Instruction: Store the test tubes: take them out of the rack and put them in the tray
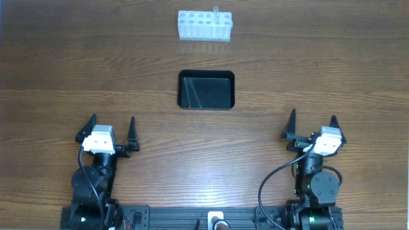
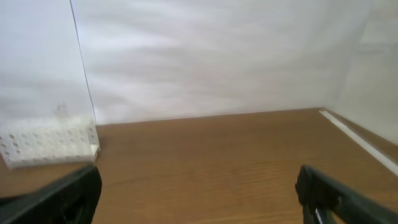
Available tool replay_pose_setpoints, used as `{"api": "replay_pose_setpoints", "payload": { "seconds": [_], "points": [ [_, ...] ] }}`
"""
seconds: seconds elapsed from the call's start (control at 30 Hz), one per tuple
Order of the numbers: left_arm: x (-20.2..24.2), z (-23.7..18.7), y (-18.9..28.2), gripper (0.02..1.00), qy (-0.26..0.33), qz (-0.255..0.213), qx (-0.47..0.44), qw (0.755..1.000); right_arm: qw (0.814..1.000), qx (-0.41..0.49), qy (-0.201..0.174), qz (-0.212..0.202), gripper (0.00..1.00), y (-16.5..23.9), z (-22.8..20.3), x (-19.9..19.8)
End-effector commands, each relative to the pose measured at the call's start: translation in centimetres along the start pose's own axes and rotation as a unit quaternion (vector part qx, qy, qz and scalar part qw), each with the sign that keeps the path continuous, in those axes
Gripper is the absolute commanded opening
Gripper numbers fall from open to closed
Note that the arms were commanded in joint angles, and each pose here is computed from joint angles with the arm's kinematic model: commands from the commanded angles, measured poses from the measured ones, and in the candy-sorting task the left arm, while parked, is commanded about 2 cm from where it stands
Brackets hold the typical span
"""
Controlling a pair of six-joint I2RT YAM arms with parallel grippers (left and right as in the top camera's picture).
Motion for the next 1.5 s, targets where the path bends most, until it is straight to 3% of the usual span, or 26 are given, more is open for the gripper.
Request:
{"api": "replay_pose_setpoints", "payload": {
  "seconds": [0.03,0.3,0.5,0.77,0.97,1.1,1.5],
  "points": [
    [-0.1,-0.1,0.0,1.000,-0.007,-0.004,-0.002,1.000,1.000,-0.004,0.019,-0.002,0.993,-1.4,0.9,0.4],
    [-0.1,-0.1,0.0,1.000,-0.007,-0.004,-0.002,1.000,0.997,0.068,0.035,-0.017,0.991,-9.4,4.2,2.9],
    [-0.1,-0.1,0.0,1.000,-0.007,-0.004,-0.002,1.000,0.989,0.128,0.032,0.067,0.991,-17.6,3.8,7.4],
    [-0.1,-0.1,0.0,1.000,-0.007,-0.004,-0.002,1.000,0.975,0.181,0.045,0.118,0.991,-23.7,-2.2,16.5],
    [-0.1,-0.1,0.0,1.000,-0.007,-0.004,-0.002,1.000,0.976,0.189,0.023,0.103,0.991,-23.9,-5.7,23.3],
    [-0.1,-0.1,0.0,1.000,-0.007,-0.004,-0.002,1.000,0.981,0.181,0.022,0.066,0.991,-23.8,-6.8,25.8],
    [-0.1,-0.1,0.0,1.000,-0.007,-0.004,-0.002,1.000,0.979,0.191,0.061,-0.027,0.991,-26.5,-8.9,27.7]
  ]
}}
Point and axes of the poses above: each gripper's point midway between its finger pads, its own y axis back along the fingers, its own x axis along the line the jaws close on, z = x × y, the point moved 6 cm from there along y, back along the fingers, and after that the axes turned 13 degrees about -y, right-handed, at the moved point
